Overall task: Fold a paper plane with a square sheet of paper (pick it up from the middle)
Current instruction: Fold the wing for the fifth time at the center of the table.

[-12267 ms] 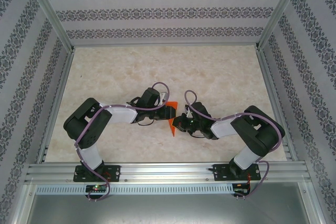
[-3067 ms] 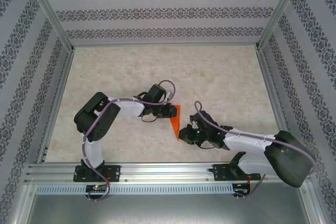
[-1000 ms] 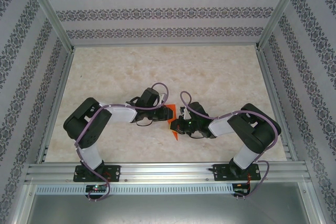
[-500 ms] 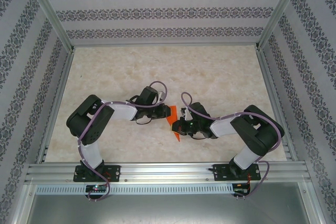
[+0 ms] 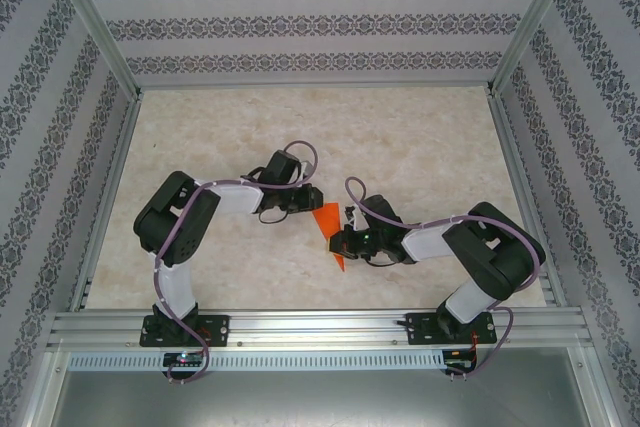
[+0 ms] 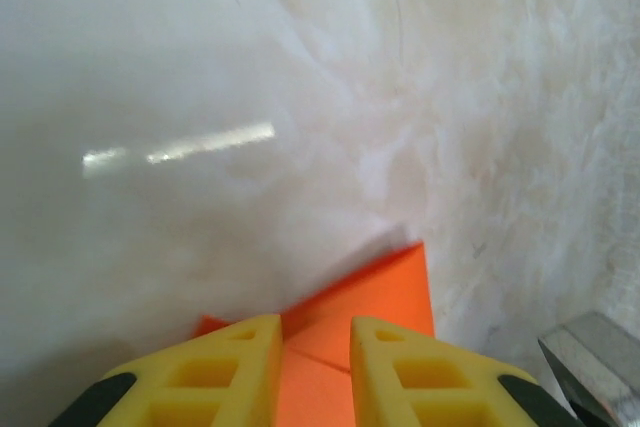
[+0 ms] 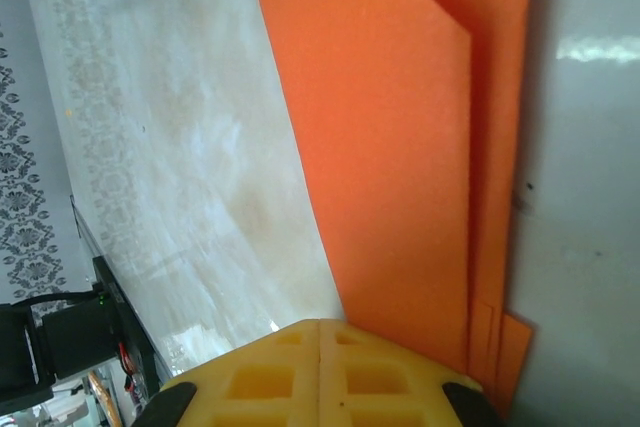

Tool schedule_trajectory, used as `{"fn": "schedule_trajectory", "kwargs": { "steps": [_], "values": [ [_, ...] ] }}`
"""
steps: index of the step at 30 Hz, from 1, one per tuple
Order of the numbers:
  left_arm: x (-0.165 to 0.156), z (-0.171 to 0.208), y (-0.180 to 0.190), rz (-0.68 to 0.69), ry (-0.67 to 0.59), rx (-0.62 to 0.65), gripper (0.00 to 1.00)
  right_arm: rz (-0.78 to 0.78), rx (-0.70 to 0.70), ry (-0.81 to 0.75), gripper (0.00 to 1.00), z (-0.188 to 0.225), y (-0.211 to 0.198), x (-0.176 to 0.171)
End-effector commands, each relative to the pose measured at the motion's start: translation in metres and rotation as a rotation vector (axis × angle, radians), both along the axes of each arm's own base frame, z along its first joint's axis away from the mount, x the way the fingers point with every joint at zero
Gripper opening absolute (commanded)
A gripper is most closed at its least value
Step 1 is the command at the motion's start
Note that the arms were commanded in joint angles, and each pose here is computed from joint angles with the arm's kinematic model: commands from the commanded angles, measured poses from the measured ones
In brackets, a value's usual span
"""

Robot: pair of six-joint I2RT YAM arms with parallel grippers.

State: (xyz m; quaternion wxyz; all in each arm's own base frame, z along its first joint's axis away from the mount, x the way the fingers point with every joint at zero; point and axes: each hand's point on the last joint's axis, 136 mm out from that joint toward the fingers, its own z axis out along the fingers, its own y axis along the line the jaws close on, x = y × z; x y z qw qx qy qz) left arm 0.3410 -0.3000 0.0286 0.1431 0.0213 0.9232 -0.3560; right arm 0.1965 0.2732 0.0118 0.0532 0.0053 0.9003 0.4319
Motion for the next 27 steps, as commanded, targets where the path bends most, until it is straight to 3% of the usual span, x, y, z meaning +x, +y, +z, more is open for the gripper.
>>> {"fn": "schedule_trajectory", "kwargs": {
  "steps": [1, 8, 13, 19, 27],
  "values": [
    [0.021, -0.002, 0.021, 0.028, -0.025, 0.061, 0.27, 0.005, -0.209, 0.207, 0.0, -0.053, -0.046, -0.048],
    [0.027, 0.046, 0.015, -0.007, -0.075, -0.024, 0.33, 0.008, -0.178, 0.186, 0.0, -0.046, -0.04, -0.04],
    [0.002, 0.084, 0.0, -0.055, -0.106, -0.109, 0.31, 0.03, -0.136, 0.143, 0.0, -0.037, -0.025, -0.023],
    [-0.041, 0.068, -0.027, -0.145, -0.051, -0.113, 0.23, 0.041, -0.075, 0.114, 0.0, -0.026, -0.006, -0.005],
    [-0.056, 0.022, -0.038, -0.126, 0.046, -0.113, 0.2, 0.0, -0.058, 0.119, 0.01, -0.027, -0.007, -0.002]
  ]
}}
